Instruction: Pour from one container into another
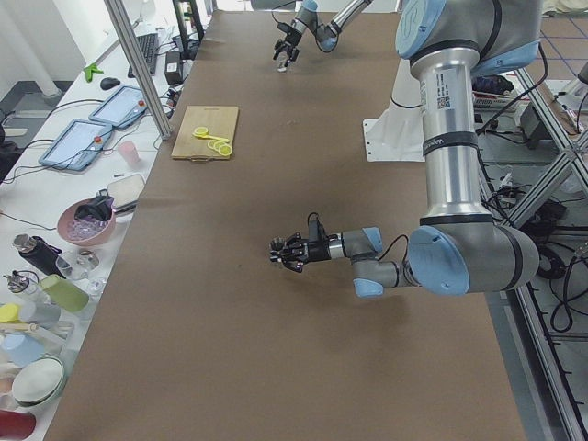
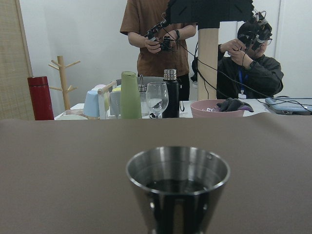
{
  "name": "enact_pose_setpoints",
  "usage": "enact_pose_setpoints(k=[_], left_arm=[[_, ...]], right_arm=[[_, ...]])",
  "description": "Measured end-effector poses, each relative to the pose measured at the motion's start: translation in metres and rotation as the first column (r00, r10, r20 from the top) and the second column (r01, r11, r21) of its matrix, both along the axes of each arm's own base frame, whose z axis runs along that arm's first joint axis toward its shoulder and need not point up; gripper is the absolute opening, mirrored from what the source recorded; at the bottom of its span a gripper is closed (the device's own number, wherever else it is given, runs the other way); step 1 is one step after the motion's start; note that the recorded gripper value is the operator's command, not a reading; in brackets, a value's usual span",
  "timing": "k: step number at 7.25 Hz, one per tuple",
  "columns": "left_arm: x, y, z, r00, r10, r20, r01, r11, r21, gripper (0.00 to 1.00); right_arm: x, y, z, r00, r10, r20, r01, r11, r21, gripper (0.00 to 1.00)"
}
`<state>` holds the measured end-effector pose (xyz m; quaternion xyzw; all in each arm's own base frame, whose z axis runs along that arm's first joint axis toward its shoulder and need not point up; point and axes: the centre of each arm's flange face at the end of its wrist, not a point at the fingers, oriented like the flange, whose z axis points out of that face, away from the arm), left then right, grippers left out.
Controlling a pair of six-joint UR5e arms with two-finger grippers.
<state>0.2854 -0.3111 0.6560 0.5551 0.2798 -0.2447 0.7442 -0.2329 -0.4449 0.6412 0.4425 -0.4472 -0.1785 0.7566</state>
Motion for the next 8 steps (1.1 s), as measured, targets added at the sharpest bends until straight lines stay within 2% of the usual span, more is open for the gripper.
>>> enact_pose_setpoints(k=[4,6,8], left_arm=[[0.020,-0.006,-0.015,1.000,0.004,-0.006,-0.004,1.000,0.008,0.01],[0.021,-0.006,-0.014,1.000,0.008,-0.009,-0.008,1.000,0.005,0.02],[0.022,-0.006,-0.013,1.000,0.011,-0.011,-0.011,1.000,0.002,0.02]], right_arm=[[0.013,-0.003,-0.017,0.999,-0.024,0.023,0.024,1.000,0.008,1.00],[0.046,-0.015,-0.022,0.999,-0.038,0.027,0.039,0.999,-0.028,1.00],[0.084,-0.025,-0.027,0.998,-0.053,0.029,0.055,0.994,-0.090,1.00]])
